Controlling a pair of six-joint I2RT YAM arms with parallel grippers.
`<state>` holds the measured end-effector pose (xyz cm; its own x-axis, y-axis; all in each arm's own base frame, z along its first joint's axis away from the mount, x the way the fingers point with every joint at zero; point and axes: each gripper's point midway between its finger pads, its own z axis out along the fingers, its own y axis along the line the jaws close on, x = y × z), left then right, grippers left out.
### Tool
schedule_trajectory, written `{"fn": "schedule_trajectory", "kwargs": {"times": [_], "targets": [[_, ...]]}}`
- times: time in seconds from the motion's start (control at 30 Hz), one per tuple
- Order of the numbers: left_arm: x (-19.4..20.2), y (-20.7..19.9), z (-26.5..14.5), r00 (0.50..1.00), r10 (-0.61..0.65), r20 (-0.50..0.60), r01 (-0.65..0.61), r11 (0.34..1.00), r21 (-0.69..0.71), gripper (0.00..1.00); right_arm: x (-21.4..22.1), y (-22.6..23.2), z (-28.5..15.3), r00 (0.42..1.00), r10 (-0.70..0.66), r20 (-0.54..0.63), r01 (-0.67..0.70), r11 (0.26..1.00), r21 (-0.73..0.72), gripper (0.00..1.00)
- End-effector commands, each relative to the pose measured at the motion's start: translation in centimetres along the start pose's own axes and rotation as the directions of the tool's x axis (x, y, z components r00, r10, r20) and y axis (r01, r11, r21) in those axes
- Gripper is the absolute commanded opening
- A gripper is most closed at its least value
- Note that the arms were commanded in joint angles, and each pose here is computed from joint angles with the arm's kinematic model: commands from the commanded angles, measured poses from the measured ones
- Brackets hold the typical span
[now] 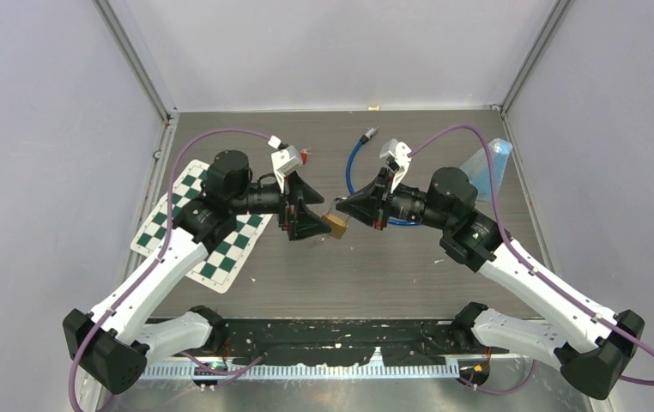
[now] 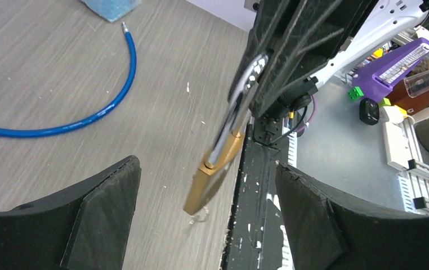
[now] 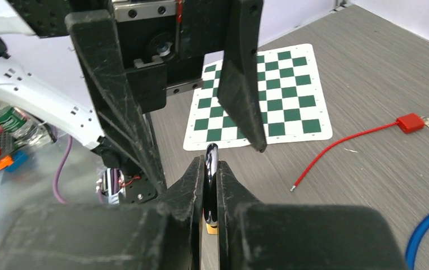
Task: Lock with the key
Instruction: Lock the lock.
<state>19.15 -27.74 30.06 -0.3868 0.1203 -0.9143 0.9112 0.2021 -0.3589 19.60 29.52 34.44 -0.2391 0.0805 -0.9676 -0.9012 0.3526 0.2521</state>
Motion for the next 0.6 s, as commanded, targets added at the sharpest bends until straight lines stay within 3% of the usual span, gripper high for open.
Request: {"fn": "schedule_trajectory", "kwargs": {"times": [0.0,0.17,0.37,0.57], "targets": [[-1.9,-0.6,-0.2,0.996,0.084,0.027,-0.084,0.996,0.025,0.86,-6.3,4.1,-1.6,0.977,-0.107,0.187,0.134,0.982,-0.134,0.05],[-1.0,-2.9,-0.2,0.997,0.072,-0.012,-0.069,0.979,0.194,0.76,-7.2,5.6,-2.3,0.967,-0.122,0.222,0.167,0.966,-0.197,0.05],[-1.0,-4.0,-0.4,0.997,0.079,-0.010,-0.074,0.963,0.261,0.69,-7.6,6.2,-1.7,0.967,-0.122,0.224,0.177,0.954,-0.243,0.05],[-1.1,-3.7,0.0,0.999,0.051,-0.007,-0.047,0.965,0.259,0.47,-7.7,6.1,-0.6,0.969,-0.104,0.226,0.165,0.949,-0.269,0.05]]}}
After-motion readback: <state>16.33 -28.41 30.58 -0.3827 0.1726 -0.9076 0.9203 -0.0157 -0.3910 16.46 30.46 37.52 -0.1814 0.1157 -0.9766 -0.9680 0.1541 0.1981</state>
